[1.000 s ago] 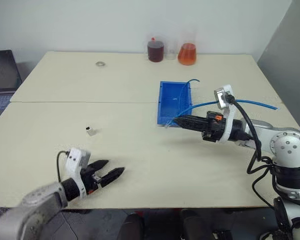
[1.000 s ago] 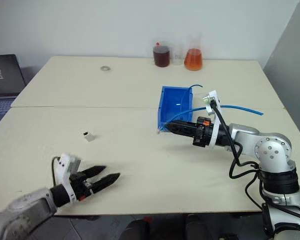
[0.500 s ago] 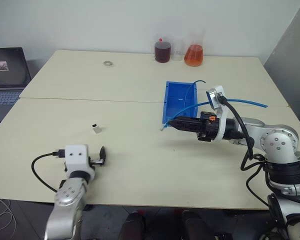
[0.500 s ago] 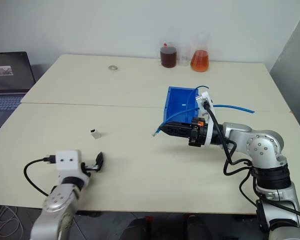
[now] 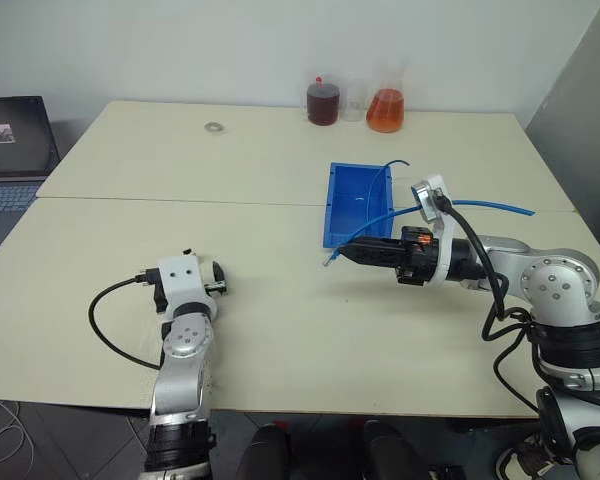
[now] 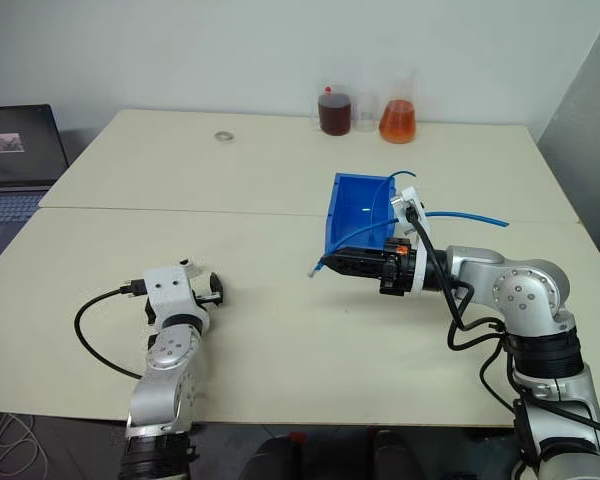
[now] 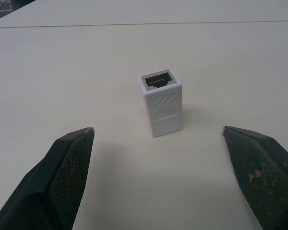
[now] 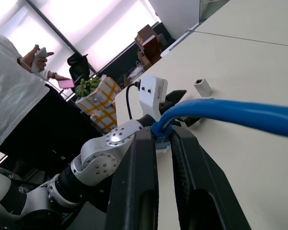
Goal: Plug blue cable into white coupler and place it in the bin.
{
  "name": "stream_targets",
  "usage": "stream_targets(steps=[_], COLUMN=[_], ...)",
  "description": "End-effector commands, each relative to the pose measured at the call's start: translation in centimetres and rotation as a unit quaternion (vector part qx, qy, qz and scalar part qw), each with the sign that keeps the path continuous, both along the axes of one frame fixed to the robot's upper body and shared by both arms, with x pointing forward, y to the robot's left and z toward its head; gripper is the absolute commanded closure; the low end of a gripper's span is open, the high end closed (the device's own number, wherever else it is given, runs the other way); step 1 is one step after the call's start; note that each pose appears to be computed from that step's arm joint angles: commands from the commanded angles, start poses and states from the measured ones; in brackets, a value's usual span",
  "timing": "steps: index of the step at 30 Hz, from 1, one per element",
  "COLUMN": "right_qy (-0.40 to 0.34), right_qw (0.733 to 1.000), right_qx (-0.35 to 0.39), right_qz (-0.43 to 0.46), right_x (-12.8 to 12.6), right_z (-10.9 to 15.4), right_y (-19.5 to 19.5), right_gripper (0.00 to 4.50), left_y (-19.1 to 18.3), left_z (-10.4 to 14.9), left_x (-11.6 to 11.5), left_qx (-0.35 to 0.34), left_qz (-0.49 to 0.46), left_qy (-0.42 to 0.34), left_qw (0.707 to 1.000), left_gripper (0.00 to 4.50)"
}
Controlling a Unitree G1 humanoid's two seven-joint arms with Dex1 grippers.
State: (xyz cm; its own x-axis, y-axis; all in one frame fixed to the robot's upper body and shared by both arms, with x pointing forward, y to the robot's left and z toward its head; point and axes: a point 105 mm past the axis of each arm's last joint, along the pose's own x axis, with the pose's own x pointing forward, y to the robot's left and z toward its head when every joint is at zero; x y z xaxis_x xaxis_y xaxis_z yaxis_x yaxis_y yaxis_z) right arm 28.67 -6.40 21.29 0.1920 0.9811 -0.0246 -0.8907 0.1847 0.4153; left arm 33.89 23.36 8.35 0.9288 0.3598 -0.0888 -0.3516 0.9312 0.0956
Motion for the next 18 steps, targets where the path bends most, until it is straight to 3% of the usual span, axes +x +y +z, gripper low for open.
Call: stream_targets(steps=[1,18], right_qy=[-0.030,-0.030], right_qw=[1.000,0.999], right_qx=[0.004,0.005], right_qz=[-0.002,-0.010], right_x=[-0.3,-0.4], right_z=[1.3,1.1], right_y=[-0.3,-0.5], right_gripper=[4.36,4.36], left_y=[0.5,-0.1], left_z=[0.5,0.8], left_x=[0.6,1.6], left_qx=[-0.036,-0.089], left_qz=[0.022,0.011], left_qy=[-0.013,-0.009], left_qw=[0.999,0.996], left_gripper=[0.01,0.01])
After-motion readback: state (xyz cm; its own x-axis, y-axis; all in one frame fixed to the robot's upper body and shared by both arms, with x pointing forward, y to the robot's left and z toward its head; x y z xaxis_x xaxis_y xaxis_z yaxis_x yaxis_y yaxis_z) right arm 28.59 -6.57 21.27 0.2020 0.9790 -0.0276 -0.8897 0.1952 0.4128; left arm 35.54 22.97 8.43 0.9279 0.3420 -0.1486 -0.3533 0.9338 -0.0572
